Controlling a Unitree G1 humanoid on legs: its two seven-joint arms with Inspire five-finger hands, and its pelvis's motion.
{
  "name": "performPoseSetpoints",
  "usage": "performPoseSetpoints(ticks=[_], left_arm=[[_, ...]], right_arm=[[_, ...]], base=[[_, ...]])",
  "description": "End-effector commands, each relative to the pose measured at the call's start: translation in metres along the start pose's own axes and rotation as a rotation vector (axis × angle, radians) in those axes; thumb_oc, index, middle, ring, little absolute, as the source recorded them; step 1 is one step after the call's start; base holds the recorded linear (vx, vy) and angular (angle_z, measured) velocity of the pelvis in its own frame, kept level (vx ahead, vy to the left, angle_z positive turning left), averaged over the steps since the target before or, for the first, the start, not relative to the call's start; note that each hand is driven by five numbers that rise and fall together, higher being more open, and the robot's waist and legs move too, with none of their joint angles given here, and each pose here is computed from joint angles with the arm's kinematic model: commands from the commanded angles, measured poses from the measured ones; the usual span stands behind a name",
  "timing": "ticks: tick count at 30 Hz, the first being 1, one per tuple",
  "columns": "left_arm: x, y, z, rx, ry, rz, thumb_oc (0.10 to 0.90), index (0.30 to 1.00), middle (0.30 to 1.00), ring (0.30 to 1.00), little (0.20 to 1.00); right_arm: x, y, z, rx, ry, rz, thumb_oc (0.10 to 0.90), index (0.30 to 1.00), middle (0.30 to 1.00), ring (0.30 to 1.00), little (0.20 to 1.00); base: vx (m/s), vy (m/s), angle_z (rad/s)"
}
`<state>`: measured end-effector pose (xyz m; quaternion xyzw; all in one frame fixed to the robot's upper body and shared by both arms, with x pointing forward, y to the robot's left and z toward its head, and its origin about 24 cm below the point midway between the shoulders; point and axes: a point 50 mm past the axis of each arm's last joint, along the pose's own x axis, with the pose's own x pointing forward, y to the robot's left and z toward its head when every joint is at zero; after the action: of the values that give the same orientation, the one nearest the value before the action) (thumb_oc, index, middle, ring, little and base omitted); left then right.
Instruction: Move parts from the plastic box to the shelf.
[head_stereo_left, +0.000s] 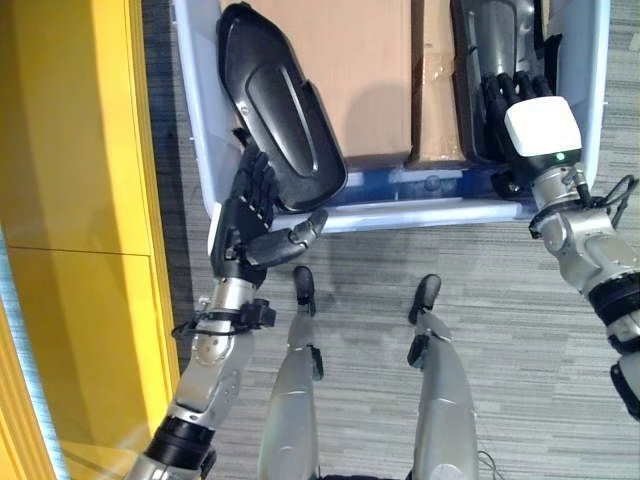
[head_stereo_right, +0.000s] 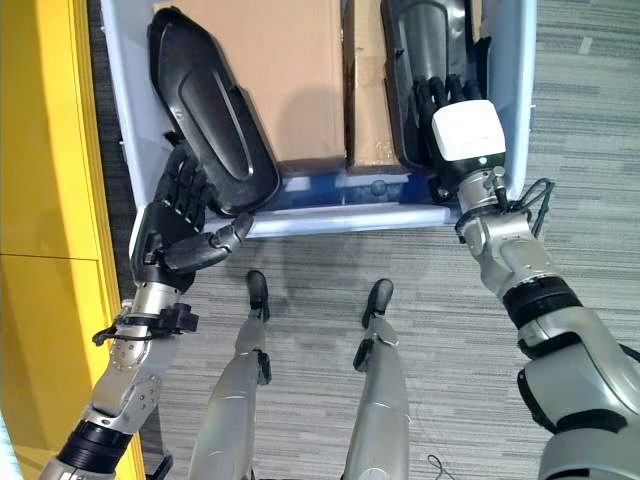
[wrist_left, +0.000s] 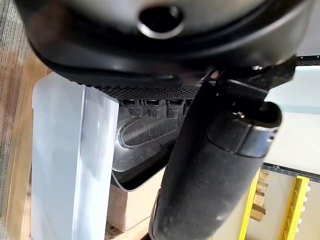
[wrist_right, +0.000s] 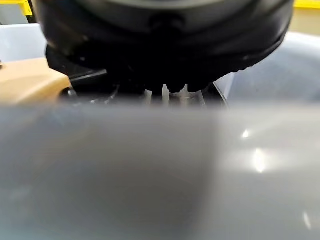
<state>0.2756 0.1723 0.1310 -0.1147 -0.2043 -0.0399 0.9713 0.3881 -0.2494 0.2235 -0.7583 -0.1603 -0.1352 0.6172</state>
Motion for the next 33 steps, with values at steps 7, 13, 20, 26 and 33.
performPoseSetpoints(ticks=[7, 13, 20, 26, 33], left_arm=[[0.000, -0.016, 0.003, -0.039, -0.039, -0.046, 0.900, 1.000, 1.000, 1.000, 1.000], [0.001, -0.019, 0.001, -0.047, -0.034, -0.048, 0.900, 1.000, 1.000, 1.000, 1.000], [0.001, -0.017, -0.002, -0.035, -0.021, -0.028, 0.900, 1.000, 1.000, 1.000, 1.000], [0.003, -0.013, -0.002, -0.015, -0.020, 0.002, 0.900, 1.000, 1.000, 1.000, 1.000], [0.002, -0.011, -0.003, 0.009, -0.001, -0.008, 0.900, 1.000, 1.000, 1.000, 1.000]], right_arm=[[-0.021, 0.060, 0.000, -0.077, 0.088, 0.264, 0.657, 0.660, 0.660, 0.660, 0.660], [-0.039, 0.088, 0.015, -0.004, 0.096, 0.339, 0.400, 0.300, 0.300, 0.300, 0.300], [-0.053, 0.099, 0.044, 0.191, 0.069, 0.312, 0.400, 0.300, 0.300, 0.300, 0.300], [-0.062, 0.085, 0.067, 0.378, 0.016, 0.192, 0.400, 0.300, 0.300, 0.300, 0.300], [-0.069, 0.073, 0.067, 0.460, 0.011, 0.110, 0.400, 0.300, 0.300, 0.300, 0.300]], base=[[0.00, 0.002, 0.01], [0.00, 0.008, 0.02], [0.00, 0.000, 0.00], [-0.01, 0.003, 0.01], [-0.02, 0.004, 0.06]])
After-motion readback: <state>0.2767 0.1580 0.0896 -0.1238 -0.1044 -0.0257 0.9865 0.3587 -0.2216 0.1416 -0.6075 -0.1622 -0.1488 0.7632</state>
